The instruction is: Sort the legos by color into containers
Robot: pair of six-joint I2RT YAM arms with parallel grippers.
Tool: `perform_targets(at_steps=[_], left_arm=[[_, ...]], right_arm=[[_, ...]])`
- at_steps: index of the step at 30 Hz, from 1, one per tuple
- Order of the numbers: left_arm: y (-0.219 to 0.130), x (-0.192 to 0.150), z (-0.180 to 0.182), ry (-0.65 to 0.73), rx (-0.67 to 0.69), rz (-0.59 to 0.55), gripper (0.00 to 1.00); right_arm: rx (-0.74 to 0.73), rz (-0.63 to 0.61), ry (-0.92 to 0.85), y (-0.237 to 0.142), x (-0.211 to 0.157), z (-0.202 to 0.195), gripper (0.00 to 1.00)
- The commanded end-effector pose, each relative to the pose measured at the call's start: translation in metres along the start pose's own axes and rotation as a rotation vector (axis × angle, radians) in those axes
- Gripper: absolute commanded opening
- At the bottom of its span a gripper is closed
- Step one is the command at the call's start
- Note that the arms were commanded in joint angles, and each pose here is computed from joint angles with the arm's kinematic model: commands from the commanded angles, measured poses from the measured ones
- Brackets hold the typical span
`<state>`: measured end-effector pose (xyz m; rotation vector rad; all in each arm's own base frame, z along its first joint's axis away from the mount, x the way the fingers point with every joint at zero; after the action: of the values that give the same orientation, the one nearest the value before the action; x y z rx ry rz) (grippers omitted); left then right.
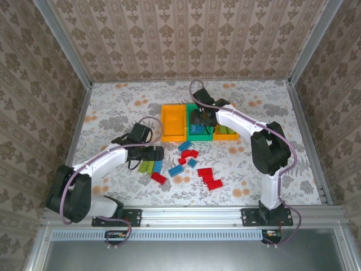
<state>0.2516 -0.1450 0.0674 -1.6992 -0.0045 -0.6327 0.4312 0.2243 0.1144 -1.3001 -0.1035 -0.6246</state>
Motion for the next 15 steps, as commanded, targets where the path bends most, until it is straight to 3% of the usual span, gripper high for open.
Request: perform_targets(at_steps=[1, 7, 15], left_arm=[[-0.006, -0.019, -0.002, -0.022, -0.018, 0.013, 0.89], [-0.009, -0.038, -0.004, -0.026, -0.020, 0.026, 0.78], [-0.007, -0.040, -0.014, -0.008, -0.043, 0.016, 0.75]], right_arm=[[0.017, 0.004, 0.002, -0.008, -0.001, -0.001, 0.66], [0.016, 0.006, 0.003, -0.008, -0.001, -0.004, 0.68], [0.016, 0.000, 0.027, -0.012, 0.003, -0.013, 0.68]])
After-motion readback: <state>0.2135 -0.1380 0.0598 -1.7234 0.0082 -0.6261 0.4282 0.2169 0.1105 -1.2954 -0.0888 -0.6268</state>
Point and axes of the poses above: each hand's point on the last joint's axis, 136 mm out from that joint toward the fingers, its own y axis out along the fingers, its own z axis along the line the jaws close on, x = y × z, the point moved 1 cm from there along -y, back along the fingers, and after that the axes turned 15 degrees about y, right-handed, at the moved point
